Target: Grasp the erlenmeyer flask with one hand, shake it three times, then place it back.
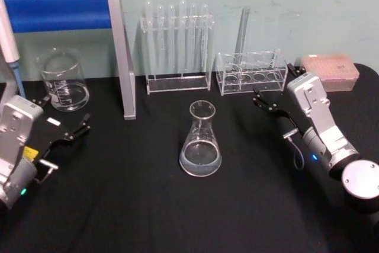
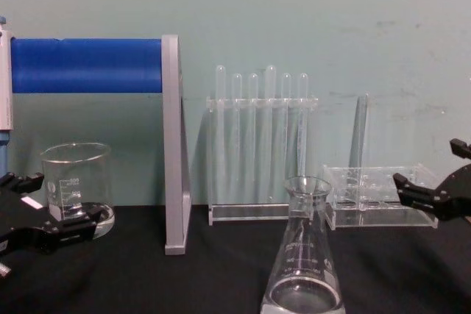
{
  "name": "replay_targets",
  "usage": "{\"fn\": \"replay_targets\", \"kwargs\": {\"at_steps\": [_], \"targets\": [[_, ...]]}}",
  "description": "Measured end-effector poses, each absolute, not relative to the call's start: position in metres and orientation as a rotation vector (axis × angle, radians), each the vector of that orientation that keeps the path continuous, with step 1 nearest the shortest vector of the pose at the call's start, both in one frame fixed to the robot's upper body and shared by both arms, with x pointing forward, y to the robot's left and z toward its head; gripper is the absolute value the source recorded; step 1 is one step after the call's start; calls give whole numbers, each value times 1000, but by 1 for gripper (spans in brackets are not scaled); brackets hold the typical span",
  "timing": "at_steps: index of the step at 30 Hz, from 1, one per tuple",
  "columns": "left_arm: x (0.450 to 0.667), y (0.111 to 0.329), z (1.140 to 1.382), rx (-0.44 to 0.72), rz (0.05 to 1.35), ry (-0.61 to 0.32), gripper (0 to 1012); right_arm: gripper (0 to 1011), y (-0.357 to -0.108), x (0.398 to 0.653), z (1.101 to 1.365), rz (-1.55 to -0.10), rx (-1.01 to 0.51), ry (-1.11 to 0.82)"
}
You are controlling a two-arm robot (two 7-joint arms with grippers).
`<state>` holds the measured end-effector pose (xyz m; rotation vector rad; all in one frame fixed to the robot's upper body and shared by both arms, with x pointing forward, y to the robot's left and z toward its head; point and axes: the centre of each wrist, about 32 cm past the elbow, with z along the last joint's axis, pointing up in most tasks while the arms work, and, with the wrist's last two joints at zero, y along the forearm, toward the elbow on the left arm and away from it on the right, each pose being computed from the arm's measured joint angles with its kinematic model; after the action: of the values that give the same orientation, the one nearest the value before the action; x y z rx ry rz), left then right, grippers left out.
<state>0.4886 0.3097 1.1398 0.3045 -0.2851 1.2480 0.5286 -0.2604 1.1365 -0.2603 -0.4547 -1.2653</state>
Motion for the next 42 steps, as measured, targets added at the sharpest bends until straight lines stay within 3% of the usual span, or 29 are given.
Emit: {"fn": "replay_targets", "kwargs": {"at_steps": [42], "targets": [[489,310,1140,304,1248,-285,1001,1000,-261,528,1137,-1264,-259,-449]]}}
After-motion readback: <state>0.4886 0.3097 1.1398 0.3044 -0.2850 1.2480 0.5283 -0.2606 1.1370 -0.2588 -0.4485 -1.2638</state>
